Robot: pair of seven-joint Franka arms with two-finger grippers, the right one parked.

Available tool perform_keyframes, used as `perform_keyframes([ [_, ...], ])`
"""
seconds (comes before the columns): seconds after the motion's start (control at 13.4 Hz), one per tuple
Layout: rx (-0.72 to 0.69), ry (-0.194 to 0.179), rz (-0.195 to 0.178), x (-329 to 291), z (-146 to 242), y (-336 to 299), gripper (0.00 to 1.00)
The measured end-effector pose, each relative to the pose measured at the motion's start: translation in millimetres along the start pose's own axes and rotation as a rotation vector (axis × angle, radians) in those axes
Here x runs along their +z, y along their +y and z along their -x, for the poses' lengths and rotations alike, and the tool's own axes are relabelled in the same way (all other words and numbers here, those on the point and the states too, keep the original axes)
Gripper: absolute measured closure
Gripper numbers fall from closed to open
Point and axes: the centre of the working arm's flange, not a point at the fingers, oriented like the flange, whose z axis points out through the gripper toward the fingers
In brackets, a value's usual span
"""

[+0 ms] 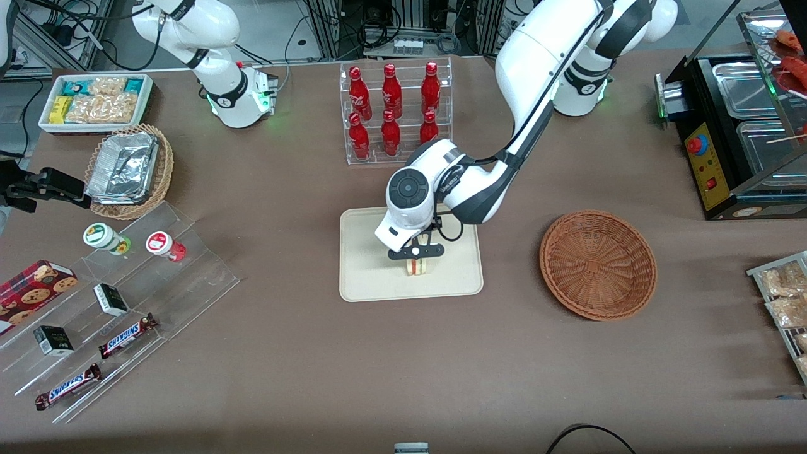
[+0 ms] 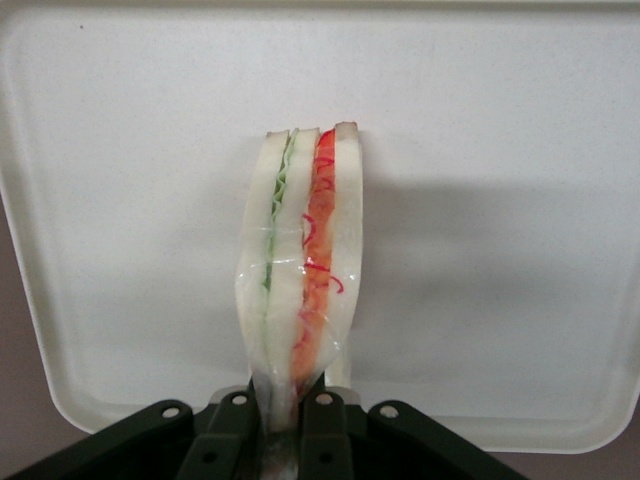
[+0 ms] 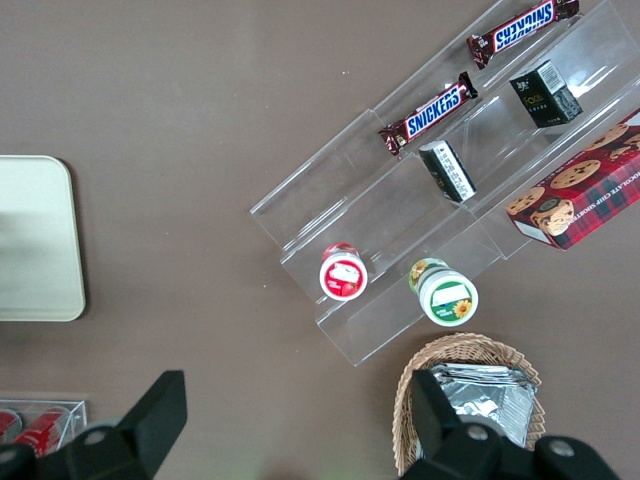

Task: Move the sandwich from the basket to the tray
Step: 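Lower the sandwich onto the tray and open the left gripper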

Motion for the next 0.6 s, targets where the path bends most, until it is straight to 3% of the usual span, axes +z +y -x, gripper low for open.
perform_keyframes([
  [0.37,-0.012,0.011,-0.025,12.0,-2.8,-1.1,0.82],
  [0.6,-0.014,0.016,-0.02,13.1,-3.4,0.6,0.56],
])
